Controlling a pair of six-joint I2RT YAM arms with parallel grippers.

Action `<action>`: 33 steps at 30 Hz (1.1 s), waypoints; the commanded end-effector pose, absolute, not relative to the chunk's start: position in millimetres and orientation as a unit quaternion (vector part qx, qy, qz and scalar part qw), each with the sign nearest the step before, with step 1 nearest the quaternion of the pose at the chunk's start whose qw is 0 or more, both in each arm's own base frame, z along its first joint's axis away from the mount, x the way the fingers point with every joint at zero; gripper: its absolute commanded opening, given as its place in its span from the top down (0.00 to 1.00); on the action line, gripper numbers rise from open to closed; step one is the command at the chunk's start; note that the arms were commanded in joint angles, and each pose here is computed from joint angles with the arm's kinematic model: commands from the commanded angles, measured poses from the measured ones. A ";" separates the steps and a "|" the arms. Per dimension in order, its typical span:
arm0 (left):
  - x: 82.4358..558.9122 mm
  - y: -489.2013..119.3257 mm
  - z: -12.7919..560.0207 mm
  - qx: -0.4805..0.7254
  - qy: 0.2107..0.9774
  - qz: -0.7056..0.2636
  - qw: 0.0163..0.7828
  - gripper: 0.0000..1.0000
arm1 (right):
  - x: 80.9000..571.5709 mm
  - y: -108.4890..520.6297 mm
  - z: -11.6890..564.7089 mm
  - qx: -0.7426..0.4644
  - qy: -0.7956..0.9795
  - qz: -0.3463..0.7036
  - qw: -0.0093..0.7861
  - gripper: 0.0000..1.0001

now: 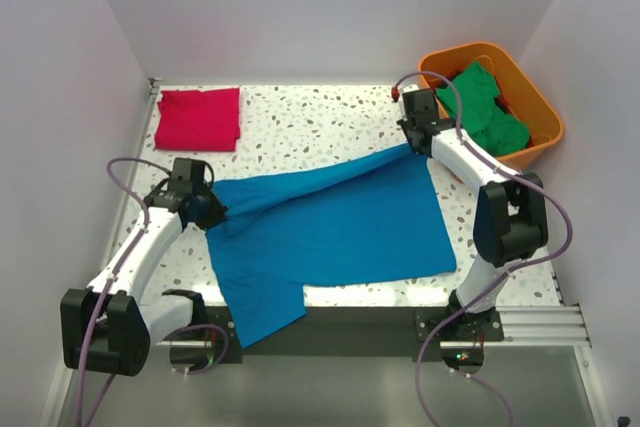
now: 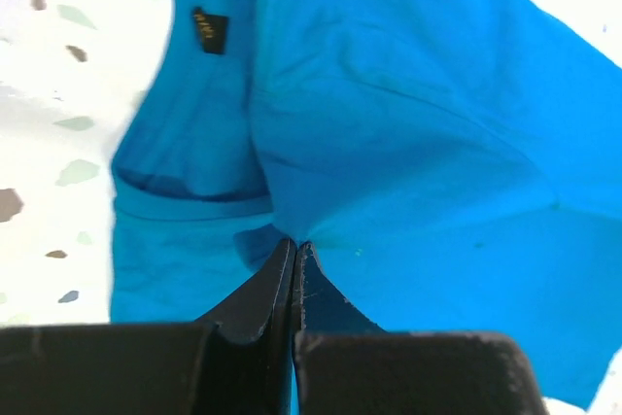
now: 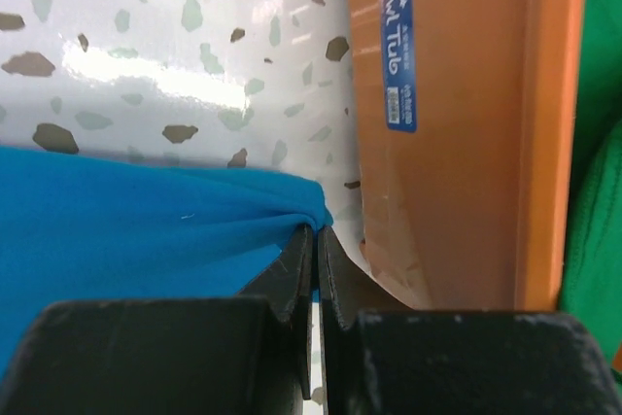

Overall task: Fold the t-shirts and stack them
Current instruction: Fold the tshirt

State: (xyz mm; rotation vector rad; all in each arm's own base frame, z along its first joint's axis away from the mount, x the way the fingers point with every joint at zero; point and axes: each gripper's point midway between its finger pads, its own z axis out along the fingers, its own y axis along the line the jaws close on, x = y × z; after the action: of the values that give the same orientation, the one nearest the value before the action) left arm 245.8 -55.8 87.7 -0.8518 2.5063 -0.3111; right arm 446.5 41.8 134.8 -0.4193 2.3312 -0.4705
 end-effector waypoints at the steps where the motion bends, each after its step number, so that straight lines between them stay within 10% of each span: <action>1: 230.7 -39.9 70.7 -0.328 0.918 -0.064 0.213 1.00 | 435.5 26.1 122.0 -0.169 0.908 -0.214 0.317 1.00; 9: 192.4 -46.2 56.6 -0.297 0.936 -0.075 0.172 0.80 | 404.5 16.0 104.3 -0.157 0.922 -0.222 0.277 0.87; 17: 214.3 -41.4 105.3 -0.295 0.918 -0.088 0.251 0.00 | 386.9 42.9 132.0 -0.160 0.928 -0.132 0.309 0.33; 21: 252.9 -52.9 131.2 -0.288 0.899 -0.134 0.302 0.00 | 383.9 98.5 158.0 -0.189 0.909 0.005 0.371 0.01; 33: 371.2 -96.0 73.1 -0.276 0.897 -0.217 0.268 0.00 | 413.7 159.1 106.7 -0.111 0.931 0.112 0.330 0.01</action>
State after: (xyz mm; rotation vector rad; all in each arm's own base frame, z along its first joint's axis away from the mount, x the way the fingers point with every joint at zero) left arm 330.5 -87.8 61.4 -0.7758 2.5235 -0.4978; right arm 399.6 151.0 111.1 -0.4044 2.4184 0.2507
